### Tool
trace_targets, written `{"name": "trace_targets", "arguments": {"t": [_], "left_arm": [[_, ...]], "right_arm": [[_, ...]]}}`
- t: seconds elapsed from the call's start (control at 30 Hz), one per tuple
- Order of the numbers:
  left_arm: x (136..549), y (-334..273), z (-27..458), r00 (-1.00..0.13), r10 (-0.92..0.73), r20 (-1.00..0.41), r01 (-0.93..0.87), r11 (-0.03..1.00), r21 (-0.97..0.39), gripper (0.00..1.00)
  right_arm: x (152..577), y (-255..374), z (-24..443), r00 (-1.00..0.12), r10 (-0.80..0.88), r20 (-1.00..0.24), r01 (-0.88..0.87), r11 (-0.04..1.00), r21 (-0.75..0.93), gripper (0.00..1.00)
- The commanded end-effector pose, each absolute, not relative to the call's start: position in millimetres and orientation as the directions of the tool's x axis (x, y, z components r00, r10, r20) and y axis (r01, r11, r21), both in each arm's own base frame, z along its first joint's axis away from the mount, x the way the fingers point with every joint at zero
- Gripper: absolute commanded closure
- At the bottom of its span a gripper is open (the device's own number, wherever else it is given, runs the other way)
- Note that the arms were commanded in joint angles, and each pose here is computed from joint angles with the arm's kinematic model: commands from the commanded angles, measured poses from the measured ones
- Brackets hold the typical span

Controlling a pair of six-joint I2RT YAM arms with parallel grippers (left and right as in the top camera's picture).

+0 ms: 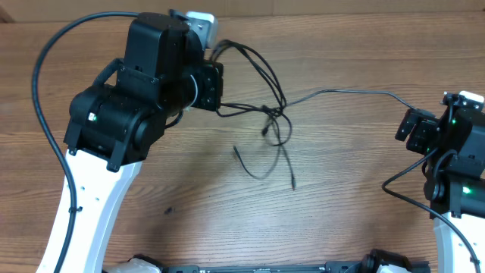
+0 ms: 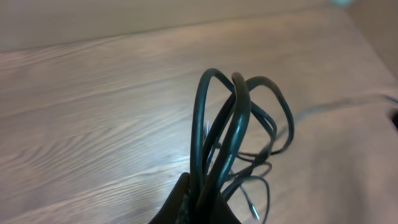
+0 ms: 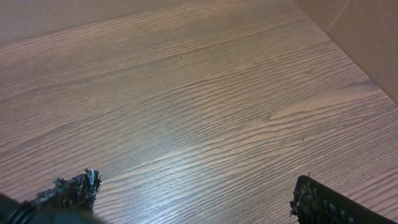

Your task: Untangle cables

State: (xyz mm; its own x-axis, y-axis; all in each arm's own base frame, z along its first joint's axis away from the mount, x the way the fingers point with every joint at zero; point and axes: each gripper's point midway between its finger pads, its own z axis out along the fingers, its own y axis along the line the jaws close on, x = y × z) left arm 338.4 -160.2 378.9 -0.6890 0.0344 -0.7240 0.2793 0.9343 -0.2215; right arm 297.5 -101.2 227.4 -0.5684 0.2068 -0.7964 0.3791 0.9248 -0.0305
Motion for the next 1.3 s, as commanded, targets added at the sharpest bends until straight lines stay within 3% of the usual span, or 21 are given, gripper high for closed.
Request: {"name": "trace_targets", "arguments": {"t": [0.0, 0.13, 0.23, 0.33, 0.4, 0.5, 0.83, 0.97, 1.03, 1.17, 1.27], "left_arm": [[348, -121, 391, -0.642, -0.162, -0.749, 0.015, 0.974, -0.224, 0.96], [348, -120, 390, -0.643, -0.190, -0.742, -0.006, 0.970, -0.243, 0.96], [346, -126, 388, -0.659, -0.119, -0.743, 0.061, 0.976, -0.210, 0.96], [346, -99, 383, -0.646, -0.168, -0.745, -0.082, 0.985, -0.151, 0.96], [342, -71, 379, -0.613, -0.281, -0.739, -0.262, 0.954, -0.145, 0.96], [337, -52, 375, -0.576, -0.374, -0.727, -0.386, 0.908, -0.161, 0.96], [338, -51, 374, -0.573, -0.402, -0.714, -0.394, 0.899, -0.190, 0.96], [338, -63, 372, -0.619, -0.364, -0.696, -0.322, 0.926, -0.198, 0.96], [339, -78, 371, -0.661, -0.304, -0.686, -0.225, 0.953, -0.205, 0.96], [338, -119, 375, -0.720, -0.119, -0.684, 0.064, 0.970, -0.236, 0.96], [331, -153, 377, -0.726, 0.017, -0.688, 0.286, 0.917, -0.278, 0.96]], "right_arm": [[297, -107, 235, -0.545, 0.220, -0.809, 0.411, 0.911, -0.028, 0.00], [300, -102, 235, -0.543, 0.227, -0.808, 0.387, 0.922, -0.001, 0.00], [306, -84, 235, -0.547, 0.229, -0.805, 0.306, 0.950, 0.062, 0.00], [303, -89, 233, -0.551, 0.230, -0.802, 0.331, 0.942, 0.043, 0.00], [298, -103, 232, -0.551, 0.234, -0.801, 0.396, 0.918, -0.005, 0.00], [291, -113, 231, -0.547, 0.251, -0.798, 0.457, 0.889, -0.034, 0.00], [297, -102, 232, -0.542, 0.261, -0.799, 0.410, 0.912, 0.020, 0.00], [310, -61, 234, -0.554, 0.258, -0.791, 0.215, 0.963, 0.164, 0.00], [314, -22, 243, -0.562, 0.252, -0.788, 0.019, 0.956, 0.292, 0.00], [308, 31, 267, -0.563, 0.235, -0.792, -0.267, 0.855, 0.444, 0.00], [300, 57, 287, -0.555, 0.240, -0.796, -0.413, 0.752, 0.514, 0.00]]}}
